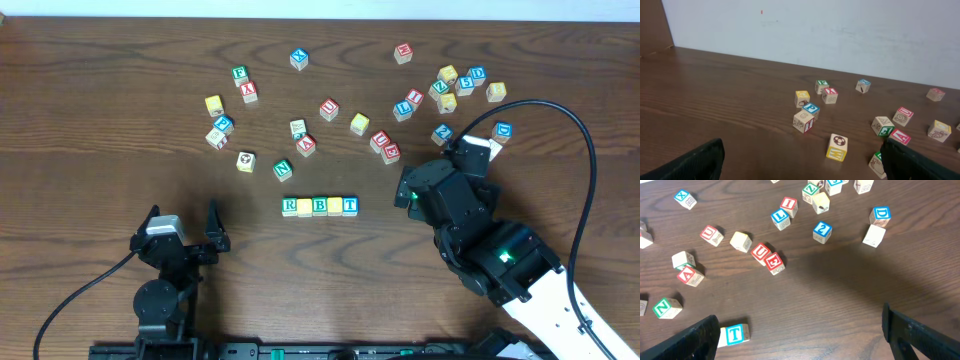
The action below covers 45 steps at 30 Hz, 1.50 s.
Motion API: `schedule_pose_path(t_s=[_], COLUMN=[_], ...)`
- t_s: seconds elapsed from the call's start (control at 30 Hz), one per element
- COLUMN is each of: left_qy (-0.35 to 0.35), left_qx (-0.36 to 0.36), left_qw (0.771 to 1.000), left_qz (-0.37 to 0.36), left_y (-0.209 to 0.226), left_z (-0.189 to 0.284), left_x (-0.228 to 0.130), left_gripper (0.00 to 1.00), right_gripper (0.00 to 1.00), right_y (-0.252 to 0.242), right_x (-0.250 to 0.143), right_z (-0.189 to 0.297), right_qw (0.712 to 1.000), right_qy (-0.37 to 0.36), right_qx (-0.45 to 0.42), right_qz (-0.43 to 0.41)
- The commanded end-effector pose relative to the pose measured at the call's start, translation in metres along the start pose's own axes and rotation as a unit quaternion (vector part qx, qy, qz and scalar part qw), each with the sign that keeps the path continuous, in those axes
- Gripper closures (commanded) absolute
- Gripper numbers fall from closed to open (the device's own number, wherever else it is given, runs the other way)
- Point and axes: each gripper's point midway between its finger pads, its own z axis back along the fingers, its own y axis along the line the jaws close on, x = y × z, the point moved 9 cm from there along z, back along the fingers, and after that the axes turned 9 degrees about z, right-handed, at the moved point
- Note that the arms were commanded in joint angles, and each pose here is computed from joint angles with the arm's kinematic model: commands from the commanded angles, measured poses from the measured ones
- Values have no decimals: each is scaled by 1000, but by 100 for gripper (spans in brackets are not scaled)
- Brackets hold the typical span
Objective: Spell out ROBOT
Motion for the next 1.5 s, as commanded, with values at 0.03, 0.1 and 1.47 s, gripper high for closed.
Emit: schedule_pose_path(t_s=[0.03,0.1,1.47], left_qy=[24,24,24], left_qx=[17,17,17], left_qw=[1000,1000,1000], left_qz=[3,3,3], left_y=[5,5,5], left_z=[0,0,0], left_x=[-10,-10,-10], left_gripper=[2,2,2], right_gripper=[1,1,1], right_y=[-2,-2,-102], right_x=[5,5,-95], right_z=[2,2,-28], right_qw=[1000,1000,910], right_qy=[-9,-9,-404], right_qx=[-7,-7,28], right_qz=[-4,-4,94])
